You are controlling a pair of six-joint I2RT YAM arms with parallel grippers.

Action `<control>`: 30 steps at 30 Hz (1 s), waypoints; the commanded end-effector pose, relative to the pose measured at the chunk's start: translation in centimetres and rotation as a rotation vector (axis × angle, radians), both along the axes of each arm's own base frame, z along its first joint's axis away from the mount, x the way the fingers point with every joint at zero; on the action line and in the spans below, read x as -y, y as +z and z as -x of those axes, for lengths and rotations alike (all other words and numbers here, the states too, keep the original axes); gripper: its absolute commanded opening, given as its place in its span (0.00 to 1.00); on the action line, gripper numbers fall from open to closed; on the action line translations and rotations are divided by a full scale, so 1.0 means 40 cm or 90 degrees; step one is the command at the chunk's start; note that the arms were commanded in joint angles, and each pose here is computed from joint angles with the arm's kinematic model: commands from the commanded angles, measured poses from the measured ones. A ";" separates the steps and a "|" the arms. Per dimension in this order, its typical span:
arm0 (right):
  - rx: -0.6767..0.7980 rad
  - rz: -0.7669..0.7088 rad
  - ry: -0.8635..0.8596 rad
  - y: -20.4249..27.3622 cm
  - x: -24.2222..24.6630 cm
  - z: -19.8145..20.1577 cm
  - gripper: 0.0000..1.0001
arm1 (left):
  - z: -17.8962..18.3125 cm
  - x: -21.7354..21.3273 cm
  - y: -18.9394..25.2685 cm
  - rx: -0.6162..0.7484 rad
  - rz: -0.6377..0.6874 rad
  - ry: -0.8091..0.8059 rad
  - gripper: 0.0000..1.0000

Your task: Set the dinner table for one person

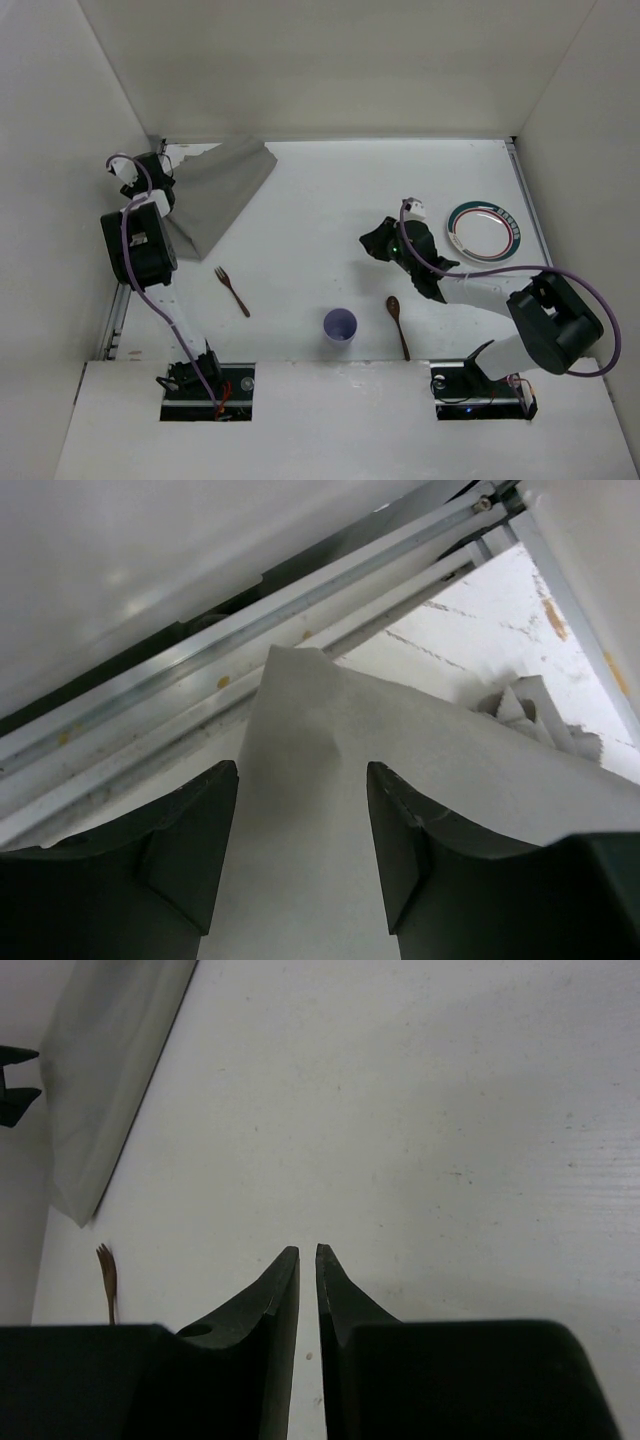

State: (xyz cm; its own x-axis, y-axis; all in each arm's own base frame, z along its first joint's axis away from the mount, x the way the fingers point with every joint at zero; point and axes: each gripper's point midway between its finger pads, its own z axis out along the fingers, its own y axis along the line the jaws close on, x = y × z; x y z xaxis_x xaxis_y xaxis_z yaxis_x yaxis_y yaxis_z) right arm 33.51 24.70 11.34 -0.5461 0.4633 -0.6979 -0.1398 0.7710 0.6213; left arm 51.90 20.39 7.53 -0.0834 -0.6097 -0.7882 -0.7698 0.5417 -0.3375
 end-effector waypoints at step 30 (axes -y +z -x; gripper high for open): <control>0.027 -0.037 0.034 0.054 -0.055 -0.016 0.18 | -0.086 0.206 0.323 0.159 -0.098 -0.118 0.00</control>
State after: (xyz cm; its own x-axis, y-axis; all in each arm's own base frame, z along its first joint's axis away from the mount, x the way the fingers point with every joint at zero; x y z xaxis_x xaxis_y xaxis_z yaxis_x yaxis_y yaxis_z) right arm 33.39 25.82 10.28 -0.5940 0.4381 -0.6747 -0.1537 0.7615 0.6297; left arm 53.94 17.28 10.44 -0.1275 -0.5244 -0.8419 -0.7134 0.6381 -0.2895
